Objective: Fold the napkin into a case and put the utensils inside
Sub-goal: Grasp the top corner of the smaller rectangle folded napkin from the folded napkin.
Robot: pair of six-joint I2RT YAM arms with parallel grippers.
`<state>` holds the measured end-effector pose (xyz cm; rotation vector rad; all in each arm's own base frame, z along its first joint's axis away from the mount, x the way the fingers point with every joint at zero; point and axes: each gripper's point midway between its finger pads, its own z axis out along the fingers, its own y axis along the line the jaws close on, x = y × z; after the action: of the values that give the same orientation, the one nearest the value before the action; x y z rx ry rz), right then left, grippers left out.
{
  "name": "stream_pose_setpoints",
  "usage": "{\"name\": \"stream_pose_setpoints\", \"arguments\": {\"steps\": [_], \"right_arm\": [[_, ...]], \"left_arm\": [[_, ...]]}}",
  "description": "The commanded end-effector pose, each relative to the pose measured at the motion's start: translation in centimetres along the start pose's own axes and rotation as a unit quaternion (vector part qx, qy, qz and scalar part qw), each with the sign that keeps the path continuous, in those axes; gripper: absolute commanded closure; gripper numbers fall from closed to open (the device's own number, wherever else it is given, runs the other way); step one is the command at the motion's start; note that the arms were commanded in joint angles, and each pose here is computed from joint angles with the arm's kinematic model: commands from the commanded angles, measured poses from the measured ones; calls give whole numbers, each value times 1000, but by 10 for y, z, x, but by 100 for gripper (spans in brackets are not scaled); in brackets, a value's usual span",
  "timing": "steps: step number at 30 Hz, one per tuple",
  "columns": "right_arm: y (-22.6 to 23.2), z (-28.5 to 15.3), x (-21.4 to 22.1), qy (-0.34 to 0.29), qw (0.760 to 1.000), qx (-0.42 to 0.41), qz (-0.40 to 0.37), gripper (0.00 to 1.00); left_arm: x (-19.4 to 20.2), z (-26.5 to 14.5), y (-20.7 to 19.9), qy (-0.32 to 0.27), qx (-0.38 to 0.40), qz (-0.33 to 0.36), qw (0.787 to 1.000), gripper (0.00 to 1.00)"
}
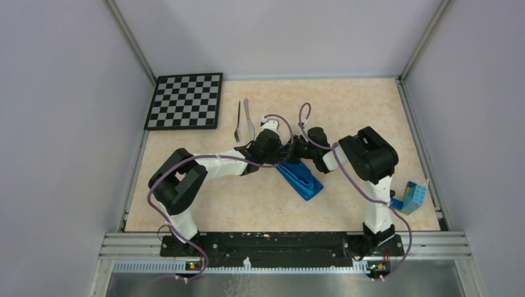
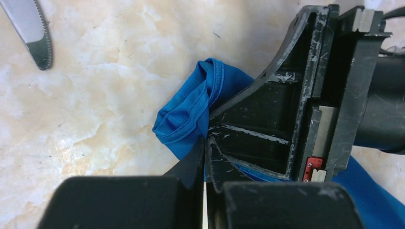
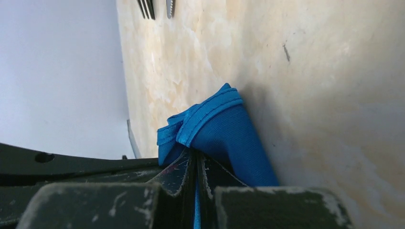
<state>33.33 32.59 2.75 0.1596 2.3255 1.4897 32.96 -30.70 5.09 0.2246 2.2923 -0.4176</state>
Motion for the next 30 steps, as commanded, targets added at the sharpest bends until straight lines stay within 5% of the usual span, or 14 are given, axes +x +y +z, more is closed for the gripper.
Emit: {"name": "stream_pose_setpoints", "arguments": {"steps": [1, 3, 9, 14, 16, 19, 23, 30], "right_arm": [[45, 1, -18, -47, 994, -93, -17, 100], [33, -5, -22, -51, 996, -72, -20, 100], [15, -12, -16, -32, 998, -49, -23, 100], [10, -15, -16, -29, 998, -34, -42, 96], [12, -17, -17, -32, 998, -28, -51, 96], [12, -19, -18, -33, 997, -22, -60, 100], [12, -19, -19, -34, 997, -19, -62, 100], [18, -41, -18, -30, 995, 37, -90, 100]], "left_arm": [[-6, 1, -20, -5, 37, -39, 999, 100], [-5, 0, -14, -6, 28, -42, 999, 99], [-8, -13, -3, 13, 27, -67, 997, 62], [-20, -49, 12, -3, 26, -101, 995, 44], [-19, -55, 18, -3, 33, -118, 992, 47], [-16, -49, 19, 9, 50, -135, 989, 69], [-17, -29, 1, 28, 96, -141, 985, 86], [-21, 2, -12, 35, 118, -134, 983, 93]]}}
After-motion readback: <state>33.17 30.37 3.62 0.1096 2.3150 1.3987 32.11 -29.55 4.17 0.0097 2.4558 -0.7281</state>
